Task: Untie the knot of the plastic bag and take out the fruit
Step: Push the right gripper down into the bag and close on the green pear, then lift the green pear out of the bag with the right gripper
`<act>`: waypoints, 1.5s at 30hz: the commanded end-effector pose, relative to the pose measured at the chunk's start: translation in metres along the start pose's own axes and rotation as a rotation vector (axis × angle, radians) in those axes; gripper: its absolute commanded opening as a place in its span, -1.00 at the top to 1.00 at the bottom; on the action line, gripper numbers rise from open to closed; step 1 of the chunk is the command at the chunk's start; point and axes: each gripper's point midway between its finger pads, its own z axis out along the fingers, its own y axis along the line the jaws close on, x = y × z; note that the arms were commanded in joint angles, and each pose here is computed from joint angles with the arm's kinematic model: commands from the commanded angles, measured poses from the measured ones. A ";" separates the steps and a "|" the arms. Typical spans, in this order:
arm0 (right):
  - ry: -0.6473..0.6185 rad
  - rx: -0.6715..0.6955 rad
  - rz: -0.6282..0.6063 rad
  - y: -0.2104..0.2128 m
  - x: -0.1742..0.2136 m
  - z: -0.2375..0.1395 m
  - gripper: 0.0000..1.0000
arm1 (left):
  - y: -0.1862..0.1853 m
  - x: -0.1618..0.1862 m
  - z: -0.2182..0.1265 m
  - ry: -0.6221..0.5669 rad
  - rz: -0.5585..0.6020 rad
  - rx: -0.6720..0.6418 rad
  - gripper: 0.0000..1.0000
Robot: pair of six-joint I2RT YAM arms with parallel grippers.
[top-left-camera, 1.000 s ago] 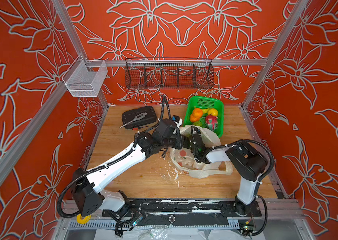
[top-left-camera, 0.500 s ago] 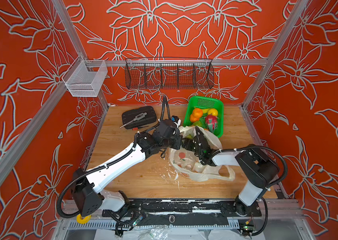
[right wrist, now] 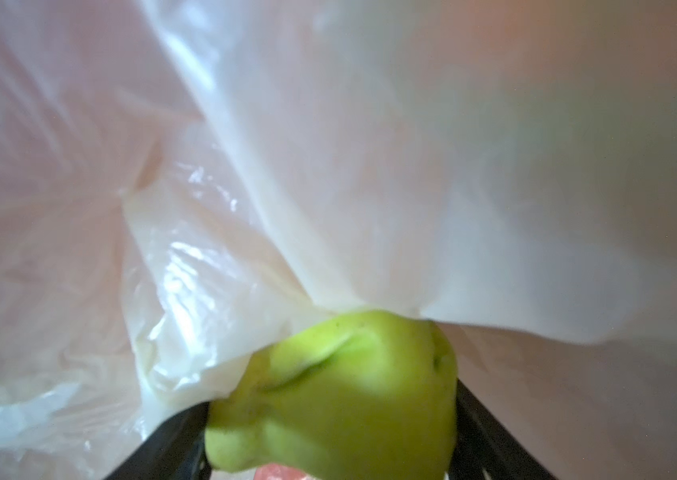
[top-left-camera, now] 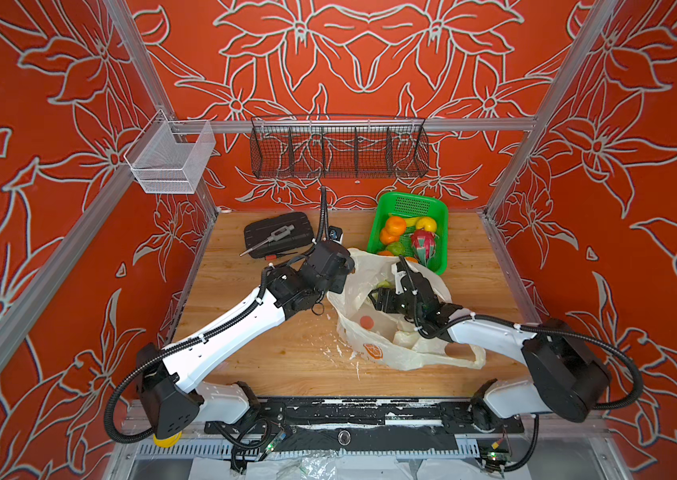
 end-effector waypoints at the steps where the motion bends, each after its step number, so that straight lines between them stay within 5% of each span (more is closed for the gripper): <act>1: 0.058 -0.016 -0.008 -0.003 0.017 -0.009 -0.23 | -0.029 0.004 -0.002 0.021 0.076 0.168 0.35; 3: 0.053 -0.027 0.006 0.001 0.014 -0.012 -0.23 | -0.081 0.014 -0.014 0.032 0.128 0.487 -0.37; 5: 0.035 -0.045 0.014 0.006 0.009 -0.015 -0.23 | -0.101 0.024 -0.009 0.037 0.104 0.594 -0.67; 12: -0.006 -0.118 0.047 0.023 -0.003 -0.026 -0.22 | -0.108 0.069 0.051 0.297 0.115 0.484 -0.80; 16: 0.001 -0.153 0.055 0.030 0.002 -0.030 -0.21 | -0.107 0.088 0.083 0.367 0.118 0.414 -0.47; 20: 0.010 -0.106 0.045 0.023 0.010 -0.031 -0.24 | -0.109 0.094 0.093 0.430 0.107 0.400 0.53; 23: 0.010 -0.039 0.036 0.009 0.014 -0.035 -0.30 | -0.108 0.090 0.090 0.419 0.106 0.399 0.96; 39: -0.012 0.161 -0.008 -0.047 0.038 -0.073 -0.65 | -0.056 0.092 0.086 0.372 0.077 0.219 1.00; 45: -0.045 0.039 -0.001 -0.026 0.032 -0.085 -0.41 | -0.075 0.093 0.086 0.377 0.045 0.323 1.00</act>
